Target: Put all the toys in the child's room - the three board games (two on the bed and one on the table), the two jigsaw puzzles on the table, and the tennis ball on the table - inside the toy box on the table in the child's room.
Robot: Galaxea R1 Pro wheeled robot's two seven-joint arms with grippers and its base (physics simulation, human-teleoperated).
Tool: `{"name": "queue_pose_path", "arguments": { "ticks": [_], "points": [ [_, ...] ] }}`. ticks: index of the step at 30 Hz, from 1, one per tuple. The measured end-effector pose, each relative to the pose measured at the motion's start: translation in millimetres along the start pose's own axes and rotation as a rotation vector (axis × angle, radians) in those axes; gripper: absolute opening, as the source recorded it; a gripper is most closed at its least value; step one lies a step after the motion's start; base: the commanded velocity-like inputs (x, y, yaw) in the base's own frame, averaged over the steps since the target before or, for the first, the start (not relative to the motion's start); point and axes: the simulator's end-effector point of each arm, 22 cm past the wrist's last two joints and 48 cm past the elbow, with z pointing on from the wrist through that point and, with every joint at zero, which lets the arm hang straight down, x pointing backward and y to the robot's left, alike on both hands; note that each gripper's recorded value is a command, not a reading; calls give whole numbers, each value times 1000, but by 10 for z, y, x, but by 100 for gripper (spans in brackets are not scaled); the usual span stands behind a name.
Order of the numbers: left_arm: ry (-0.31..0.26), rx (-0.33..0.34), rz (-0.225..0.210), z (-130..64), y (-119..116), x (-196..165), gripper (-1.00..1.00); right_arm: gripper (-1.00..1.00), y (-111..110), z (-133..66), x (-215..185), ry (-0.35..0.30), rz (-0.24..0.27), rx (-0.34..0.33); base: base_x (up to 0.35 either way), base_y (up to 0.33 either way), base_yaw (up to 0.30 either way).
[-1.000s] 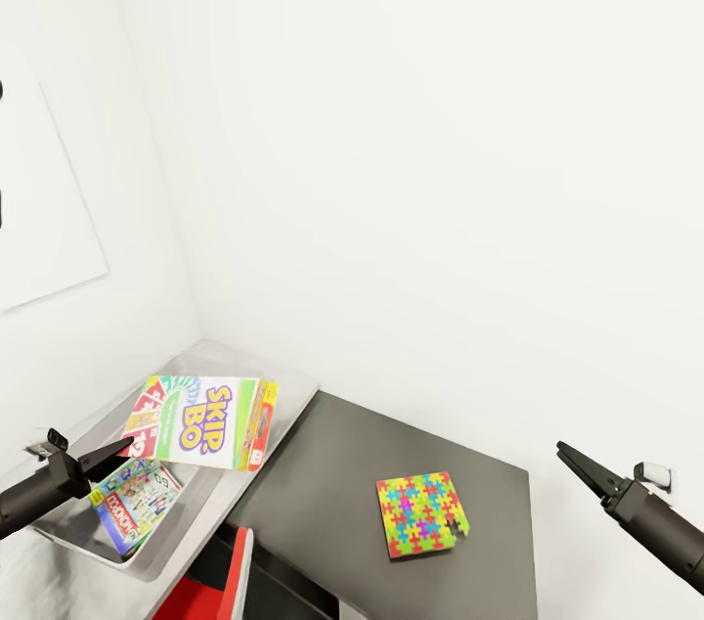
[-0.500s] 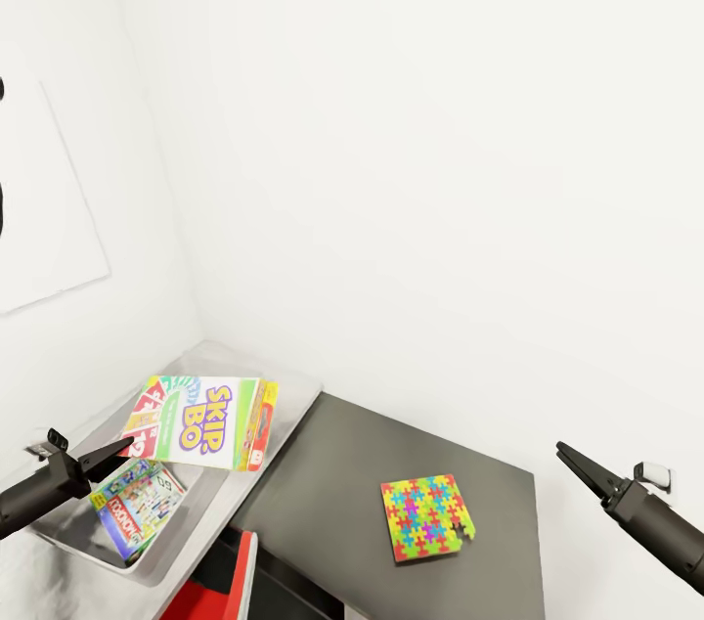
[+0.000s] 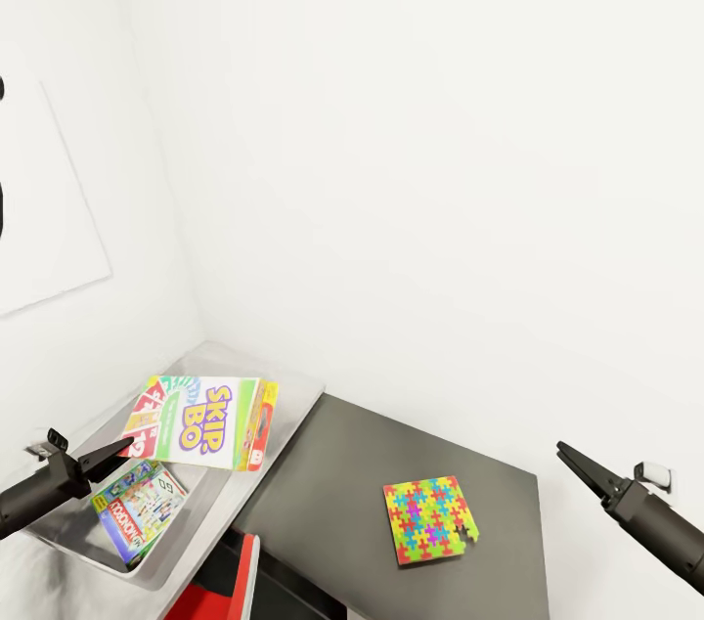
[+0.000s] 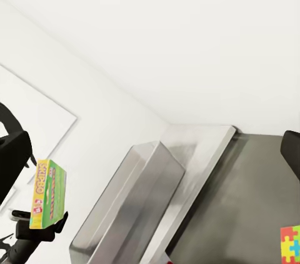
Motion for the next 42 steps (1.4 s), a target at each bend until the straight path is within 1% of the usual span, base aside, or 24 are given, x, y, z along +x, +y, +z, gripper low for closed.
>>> {"name": "queue_pose_path", "arguments": {
  "ticks": [6,8,11,14,17,18,19,20,22,25,27,29,32,34,36,38,41,42],
  "points": [
    [-1,0,-5,-2,-1,-4,-100,100,1,5,6,2,-1,0,0,0,0],
    [-1,0,-18,-3,-2,-5,-100,100,-2,6,9,3,-2,1,0,0,0],
    [1,-2,-73,-1,2,0,-100,100,-7,6,15,5,-2,3,0,0,0],
    [5,-6,-101,-1,10,9,-100,100,-8,5,13,5,-3,4,0,0,0],
    [7,-7,-111,5,9,9,-100,100,-9,5,14,5,-3,4,0,0,0],
    [9,-19,-112,5,34,15,-100,100,-9,6,14,5,-3,4,0,0,0],
    [13,-54,-112,3,109,24,-100,100,-11,6,16,6,-3,5,0,0,0],
    [15,-105,-108,-7,215,27,-100,100,-12,6,16,6,-4,5,0,0,0],
    [2,-143,-86,-14,249,-46,-100,100,-11,7,15,6,-4,5,0,0,0],
    [-30,-165,-33,-35,144,-239,-100,100,-11,6,16,6,-4,5,0,0,0],
    [-50,-174,-19,-69,69,-348,-100,100,-12,6,17,7,-4,6,0,0,0],
    [-75,-188,8,-122,-4,-470,-100,100,-11,6,17,6,-4,5,0,0,0],
    [-92,-215,26,-158,-12,-546,-100,100,-11,5,17,6,-3,5,0,0,0],
    [-101,-235,30,-165,17,-566,-100,100,-10,6,15,6,-4,5,0,0,0],
    [-123,-244,31,-179,22,-604,-100,100,-9,6,15,5,-3,4,0,0,0],
    [-163,-240,39,-161,-15,-639,-100,100,-7,6,13,5,-2,3,0,0,0],
    [-237,-224,83,-83,-191,-693,-100,100,-4,5,11,4,-2,2,0,0,0],
    [-286,-217,100,-78,-277,-716,-100,100,-3,6,10,4,-2,2,0,0,0]
  ]
}}
